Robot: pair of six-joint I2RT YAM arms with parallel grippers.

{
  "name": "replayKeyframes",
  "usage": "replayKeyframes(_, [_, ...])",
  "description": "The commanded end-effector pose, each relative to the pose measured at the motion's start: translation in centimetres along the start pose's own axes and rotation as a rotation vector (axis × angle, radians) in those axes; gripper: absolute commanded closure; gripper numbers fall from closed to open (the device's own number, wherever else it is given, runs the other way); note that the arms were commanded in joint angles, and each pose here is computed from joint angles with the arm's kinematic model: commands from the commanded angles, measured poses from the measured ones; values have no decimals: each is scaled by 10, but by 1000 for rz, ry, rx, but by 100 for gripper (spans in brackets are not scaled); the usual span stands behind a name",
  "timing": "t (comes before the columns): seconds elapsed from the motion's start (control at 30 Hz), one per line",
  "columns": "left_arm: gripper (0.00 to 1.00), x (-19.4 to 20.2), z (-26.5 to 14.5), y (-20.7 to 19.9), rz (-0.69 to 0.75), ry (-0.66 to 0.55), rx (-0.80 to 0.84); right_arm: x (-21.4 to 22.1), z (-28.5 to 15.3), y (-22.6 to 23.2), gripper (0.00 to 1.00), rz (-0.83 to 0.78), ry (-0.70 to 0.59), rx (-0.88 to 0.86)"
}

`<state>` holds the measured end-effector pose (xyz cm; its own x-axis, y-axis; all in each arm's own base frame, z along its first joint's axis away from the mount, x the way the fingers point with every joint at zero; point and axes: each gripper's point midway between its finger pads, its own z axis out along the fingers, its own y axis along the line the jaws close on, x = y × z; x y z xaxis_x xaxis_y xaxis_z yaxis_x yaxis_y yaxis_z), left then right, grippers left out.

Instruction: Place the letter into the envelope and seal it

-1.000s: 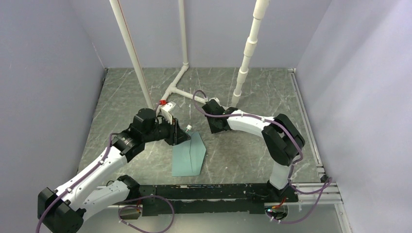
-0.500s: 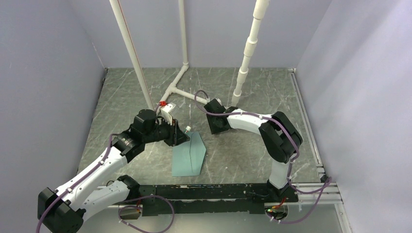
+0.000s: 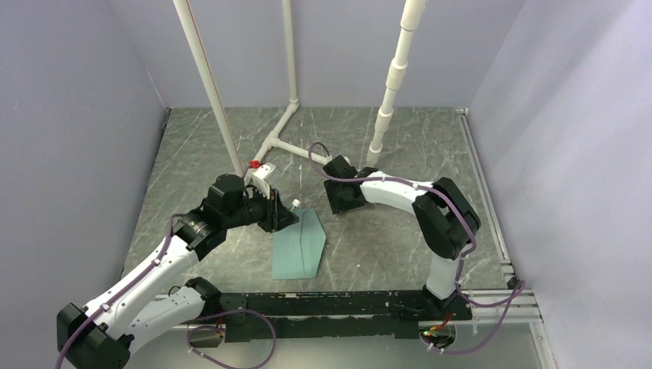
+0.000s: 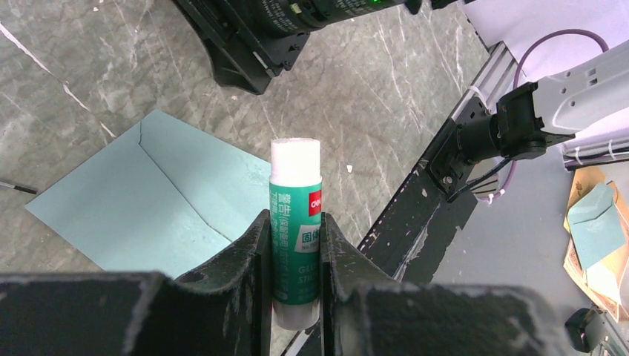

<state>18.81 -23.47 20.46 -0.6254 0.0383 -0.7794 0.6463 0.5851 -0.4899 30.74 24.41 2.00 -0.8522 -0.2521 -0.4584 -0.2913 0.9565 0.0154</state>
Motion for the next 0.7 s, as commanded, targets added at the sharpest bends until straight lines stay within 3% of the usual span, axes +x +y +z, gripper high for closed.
replayKeyframes(0.0, [98, -22, -5, -14, 30, -70, 36, -44, -54, 7, 43, 37, -135, -56])
replayKeyframes(0.13, [98, -30, -5, -21, 44, -92, 73, -66, -109, 15, 39, 38, -266, -154])
replayKeyframes(0.27, [98, -39, -4, -35, 77, -118, 151, -78, -174, 53, 36, -5, -457, -453])
replayKeyframes(0.4, [98, -47, -4, -48, 116, -138, 222, -85, -245, 78, 34, 50, -627, -736])
replayKeyframes(0.57, [98, -62, -7, -54, 120, -207, 236, -79, -306, 101, 25, 258, -708, -1094])
replayKeyframes(0.67, [97, -71, -9, -62, 128, -254, 273, -81, -310, 105, 24, 345, -687, -1121])
